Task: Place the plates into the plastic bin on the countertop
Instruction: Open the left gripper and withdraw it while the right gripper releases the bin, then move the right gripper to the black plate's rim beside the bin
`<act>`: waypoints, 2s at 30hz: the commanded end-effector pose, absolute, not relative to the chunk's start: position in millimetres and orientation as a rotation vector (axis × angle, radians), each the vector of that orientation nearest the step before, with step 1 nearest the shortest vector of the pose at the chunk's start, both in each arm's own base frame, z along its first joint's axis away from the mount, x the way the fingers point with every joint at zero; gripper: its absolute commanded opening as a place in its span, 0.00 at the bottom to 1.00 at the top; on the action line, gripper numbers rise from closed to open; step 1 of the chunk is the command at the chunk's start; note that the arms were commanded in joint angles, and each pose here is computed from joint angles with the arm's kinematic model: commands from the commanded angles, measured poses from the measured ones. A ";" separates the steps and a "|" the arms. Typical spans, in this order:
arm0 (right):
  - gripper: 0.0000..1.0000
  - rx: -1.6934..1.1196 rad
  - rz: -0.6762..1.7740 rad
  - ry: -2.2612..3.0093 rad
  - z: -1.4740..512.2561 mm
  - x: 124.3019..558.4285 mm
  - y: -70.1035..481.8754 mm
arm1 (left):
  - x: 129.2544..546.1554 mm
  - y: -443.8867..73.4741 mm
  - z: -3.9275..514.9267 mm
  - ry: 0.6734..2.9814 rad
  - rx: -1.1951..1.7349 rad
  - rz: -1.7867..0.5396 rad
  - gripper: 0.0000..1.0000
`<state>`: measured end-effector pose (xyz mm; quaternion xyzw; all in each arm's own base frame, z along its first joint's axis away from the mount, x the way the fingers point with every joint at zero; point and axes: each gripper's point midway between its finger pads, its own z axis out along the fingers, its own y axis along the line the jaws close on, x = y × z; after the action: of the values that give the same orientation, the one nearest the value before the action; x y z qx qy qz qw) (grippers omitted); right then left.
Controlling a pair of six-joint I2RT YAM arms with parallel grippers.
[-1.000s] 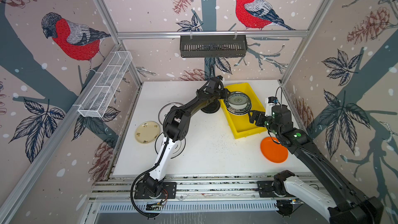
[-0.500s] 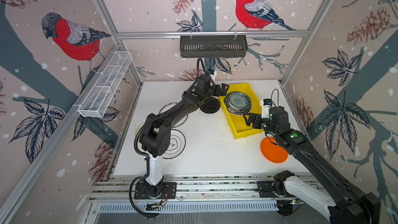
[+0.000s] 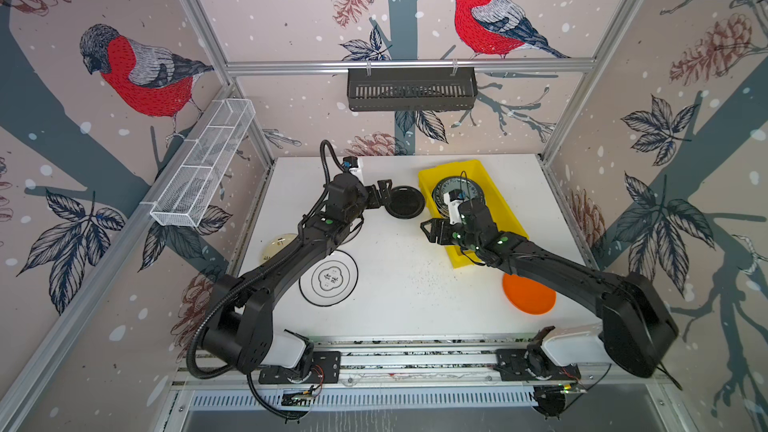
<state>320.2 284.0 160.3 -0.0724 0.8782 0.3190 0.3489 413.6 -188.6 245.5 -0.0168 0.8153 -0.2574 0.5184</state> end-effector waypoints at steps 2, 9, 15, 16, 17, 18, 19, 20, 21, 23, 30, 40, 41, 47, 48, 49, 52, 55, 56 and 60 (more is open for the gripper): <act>0.67 -0.199 0.899 2.207 172.1 338.0 322.3 | 405.6 -168.0 251.8 1.906 -0.101 -0.604 0.98; 0.63 -0.076 0.951 2.261 139.3 360.9 350.8 | 385.6 -131.2 230.5 1.885 -0.204 -0.593 0.98; 0.61 0.037 0.817 2.298 112.7 377.9 359.6 | 371.1 -123.0 222.0 1.883 -0.205 -0.573 0.98; 0.58 0.072 0.798 2.310 106.1 381.2 357.5 | 369.6 -122.6 219.2 1.889 -0.206 -0.572 0.98; 0.56 0.109 0.777 2.328 98.0 385.1 354.3 | 367.8 -123.5 216.5 1.896 -0.199 -0.576 0.98; 0.55 0.140 0.763 2.344 91.6 388.1 351.0 | 366.3 -124.6 215.2 1.899 -0.194 -0.582 0.98; 0.54 0.165 0.758 2.356 85.6 390.4 348.8 | 365.2 -125.0 212.9 1.904 -0.191 -0.588 0.98; 0.54 0.185 0.755 2.365 80.1 392.3 346.7 | 363.8 -125.7 210.5 1.909 -0.189 -0.594 0.98; 0.54 0.201 0.752 2.367 77.0 394.0 345.0 | 362.7 -126.2 209.4 1.910 -0.186 -0.599 0.98; 0.53 0.221 0.735 2.363 72.0 397.0 341.9 | 360.7 -126.9 205.9 1.917 -0.181 -0.604 0.98; 0.52 0.304 0.728 2.370 53.1 409.8 329.0 | 354.0 -127.2 197.8 1.933 -0.172 -0.612 0.98; 0.47 0.361 0.729 2.287 56.4 436.6 306.9 | 347.4 -126.3 199.9 1.922 -0.148 -0.610 0.98; 0.46 0.371 0.727 2.284 56.1 438.7 304.6 | 347.0 -125.9 201.3 1.916 -0.148 -0.610 0.98; 0.37 0.402 0.724 2.288 47.5 447.3 297.3 | 345.4 -125.4 198.0 1.916 -0.150 -0.612 0.98; 0.33 0.400 0.725 2.289 45.9 448.8 297.3 | 345.0 -125.9 196.5 1.919 -0.150 -0.614 0.98; 0.32 0.396 0.721 2.290 45.1 451.1 297.0 | 345.1 -125.6 195.4 1.920 -0.154 -0.617 0.98; 0.32 0.380 0.706 2.285 42.4 455.8 297.6 | 344.8 -127.2 193.6 1.924 -0.151 -0.627 0.98; 0.32 0.377 0.690 2.286 40.9 460.0 299.0 | 344.0 -127.5 195.2 1.922 -0.142 -0.626 0.98; 0.32 0.380 0.678 2.291 39.5 460.6 298.6 | 344.0 -126.8 197.1 1.918 -0.141 -0.620 0.98; 0.32 0.388 0.638 2.317 33.9 464.7 298.4 | 343.3 -122.8 198.9 1.911 -0.147 -0.597 0.98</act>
<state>468.3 302.9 47.1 0.1489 0.8787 0.2712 0.3635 340.6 -125.9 190.1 -0.0612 0.8130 -0.2560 0.5194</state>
